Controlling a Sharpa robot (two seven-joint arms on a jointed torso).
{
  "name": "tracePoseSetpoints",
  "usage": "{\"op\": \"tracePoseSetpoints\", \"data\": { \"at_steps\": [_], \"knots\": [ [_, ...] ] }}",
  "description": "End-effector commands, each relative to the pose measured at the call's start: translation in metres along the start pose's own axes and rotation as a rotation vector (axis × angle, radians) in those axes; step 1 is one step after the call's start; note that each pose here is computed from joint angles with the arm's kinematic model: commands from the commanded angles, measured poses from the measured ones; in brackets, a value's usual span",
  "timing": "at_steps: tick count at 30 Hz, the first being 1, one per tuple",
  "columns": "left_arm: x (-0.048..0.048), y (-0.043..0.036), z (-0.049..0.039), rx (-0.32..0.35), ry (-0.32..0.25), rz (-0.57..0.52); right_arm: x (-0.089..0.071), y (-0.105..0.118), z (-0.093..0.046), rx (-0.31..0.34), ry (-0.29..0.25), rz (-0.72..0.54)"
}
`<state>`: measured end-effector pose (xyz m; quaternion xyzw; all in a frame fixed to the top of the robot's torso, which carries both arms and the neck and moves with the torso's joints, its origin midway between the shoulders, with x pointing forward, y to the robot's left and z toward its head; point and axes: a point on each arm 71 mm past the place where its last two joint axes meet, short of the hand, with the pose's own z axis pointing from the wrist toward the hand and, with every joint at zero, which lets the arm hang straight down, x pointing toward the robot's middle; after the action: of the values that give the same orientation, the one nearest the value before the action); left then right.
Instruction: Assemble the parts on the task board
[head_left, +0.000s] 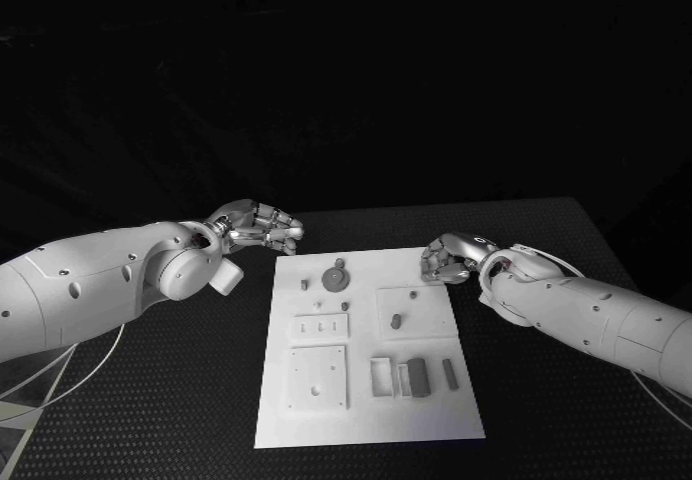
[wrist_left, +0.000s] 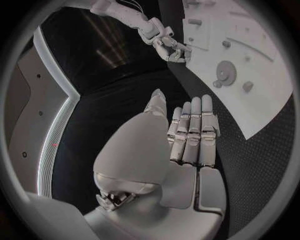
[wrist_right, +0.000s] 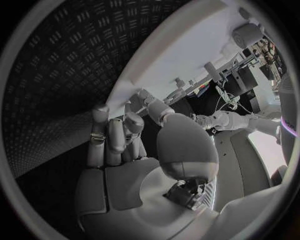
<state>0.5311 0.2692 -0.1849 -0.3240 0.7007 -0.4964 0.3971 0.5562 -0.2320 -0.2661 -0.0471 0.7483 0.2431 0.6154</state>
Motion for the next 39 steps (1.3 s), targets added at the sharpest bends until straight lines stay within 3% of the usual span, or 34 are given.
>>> {"op": "tracePoseSetpoints", "data": {
  "at_steps": [1, 7, 12, 14, 17, 21, 26, 33, 36, 39],
  "knots": [
    [0.0022, -0.0025, 0.0004, 0.022, 0.011, -0.018, 0.002, 0.002, 0.000, 0.034, 0.026, -0.008],
    [0.0044, -0.0040, 0.0000, 0.021, 0.009, -0.018, -0.010, 0.010, 0.003, 0.025, -0.006, -0.007],
    [0.0031, -0.0003, -0.0034, -0.057, -0.073, -0.011, -0.026, 0.025, 0.008, 0.001, -0.027, -0.010],
    [0.0104, 0.0004, -0.0032, -0.092, -0.051, -0.010, -0.031, 0.035, 0.010, -0.014, -0.011, -0.019],
    [0.0209, -0.0025, -0.0009, -0.079, 0.002, -0.029, -0.035, 0.048, 0.011, -0.041, 0.005, -0.023],
    [0.0265, -0.0059, -0.0004, -0.056, 0.015, -0.047, -0.035, 0.060, 0.009, -0.067, 0.019, -0.014],
    [0.0259, -0.0068, -0.0018, -0.087, 0.000, -0.034, -0.033, 0.072, 0.007, -0.087, 0.028, -0.010],
    [0.0397, -0.0040, -0.0038, -0.199, -0.015, 0.048, -0.030, 0.097, 0.004, -0.095, 0.022, -0.011],
    [0.0456, -0.0019, -0.0021, -0.236, 0.030, 0.184, -0.027, 0.108, 0.005, -0.105, 0.013, -0.002],
    [0.0550, -0.0011, -0.0007, -0.271, 0.050, 0.196, -0.021, 0.120, 0.005, -0.124, 0.019, 0.009]
  ]
}}
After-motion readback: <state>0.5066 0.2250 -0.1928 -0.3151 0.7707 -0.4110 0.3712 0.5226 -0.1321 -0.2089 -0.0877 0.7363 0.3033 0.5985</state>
